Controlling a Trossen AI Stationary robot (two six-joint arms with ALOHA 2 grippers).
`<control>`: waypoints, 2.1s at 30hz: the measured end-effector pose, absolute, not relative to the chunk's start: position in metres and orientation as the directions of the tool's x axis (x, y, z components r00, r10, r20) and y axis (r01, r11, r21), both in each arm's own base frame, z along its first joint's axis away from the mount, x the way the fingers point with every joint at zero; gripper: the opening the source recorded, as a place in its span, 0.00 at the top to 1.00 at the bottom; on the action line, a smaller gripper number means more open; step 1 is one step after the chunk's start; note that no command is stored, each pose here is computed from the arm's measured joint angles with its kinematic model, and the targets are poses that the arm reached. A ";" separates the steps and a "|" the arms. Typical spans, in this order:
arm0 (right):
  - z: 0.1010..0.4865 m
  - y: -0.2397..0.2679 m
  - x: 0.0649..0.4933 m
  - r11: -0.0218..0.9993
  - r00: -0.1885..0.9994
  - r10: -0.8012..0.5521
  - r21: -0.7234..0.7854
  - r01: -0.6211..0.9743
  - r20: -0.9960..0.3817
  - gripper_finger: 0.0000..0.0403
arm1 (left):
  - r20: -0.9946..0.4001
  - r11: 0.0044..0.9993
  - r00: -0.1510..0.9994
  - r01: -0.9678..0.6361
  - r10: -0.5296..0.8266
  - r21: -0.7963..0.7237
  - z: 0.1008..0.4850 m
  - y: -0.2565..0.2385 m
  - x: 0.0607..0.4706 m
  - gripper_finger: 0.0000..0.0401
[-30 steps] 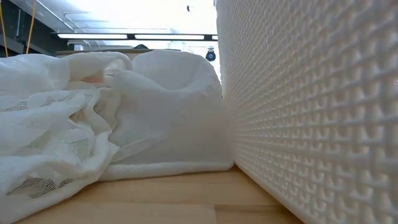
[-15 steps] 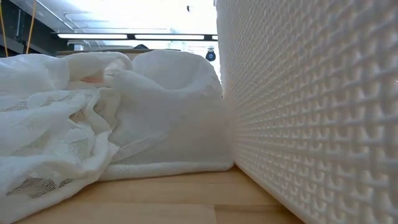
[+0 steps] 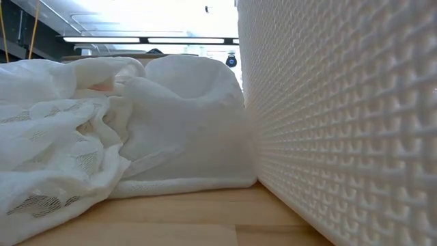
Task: Sort clothes
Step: Put the gray long pants into the gray bin
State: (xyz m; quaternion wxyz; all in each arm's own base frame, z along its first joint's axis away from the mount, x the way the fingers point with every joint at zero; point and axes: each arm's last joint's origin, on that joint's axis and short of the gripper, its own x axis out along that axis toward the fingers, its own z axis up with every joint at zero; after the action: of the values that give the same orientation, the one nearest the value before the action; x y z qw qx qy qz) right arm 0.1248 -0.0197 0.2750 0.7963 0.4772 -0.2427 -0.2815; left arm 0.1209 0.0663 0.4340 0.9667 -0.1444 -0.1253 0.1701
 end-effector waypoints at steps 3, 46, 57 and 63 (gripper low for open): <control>0.286 -0.018 0.154 0.445 0.776 -0.630 0.799 0.404 -0.042 1.00 | 0.203 0.911 0.913 -0.287 0.354 -0.297 0.435 0.065 0.116 0.26; 0.164 -0.105 0.327 0.638 0.004 -0.102 -0.062 0.767 -0.995 0.22 | 0.037 0.889 0.940 -0.308 0.339 -0.338 0.419 0.067 0.110 0.26; 0.214 -0.073 0.324 0.704 -0.019 -0.107 -0.089 0.705 -0.994 0.89 | 0.064 0.913 0.939 -0.309 0.337 -0.268 0.422 0.064 0.106 0.26; 0.333 -0.064 0.296 0.701 0.177 -0.194 -0.010 0.713 -0.965 0.90 | 0.065 0.923 0.939 -0.315 0.337 -0.221 0.422 0.064 0.106 0.26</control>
State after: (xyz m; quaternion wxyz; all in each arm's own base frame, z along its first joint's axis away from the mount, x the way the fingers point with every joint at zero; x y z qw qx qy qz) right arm 0.2965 -0.0635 0.3327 0.7317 0.2311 0.5614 -0.3100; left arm 0.1055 0.0638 0.4224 0.9792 -0.1042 -0.0511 0.1664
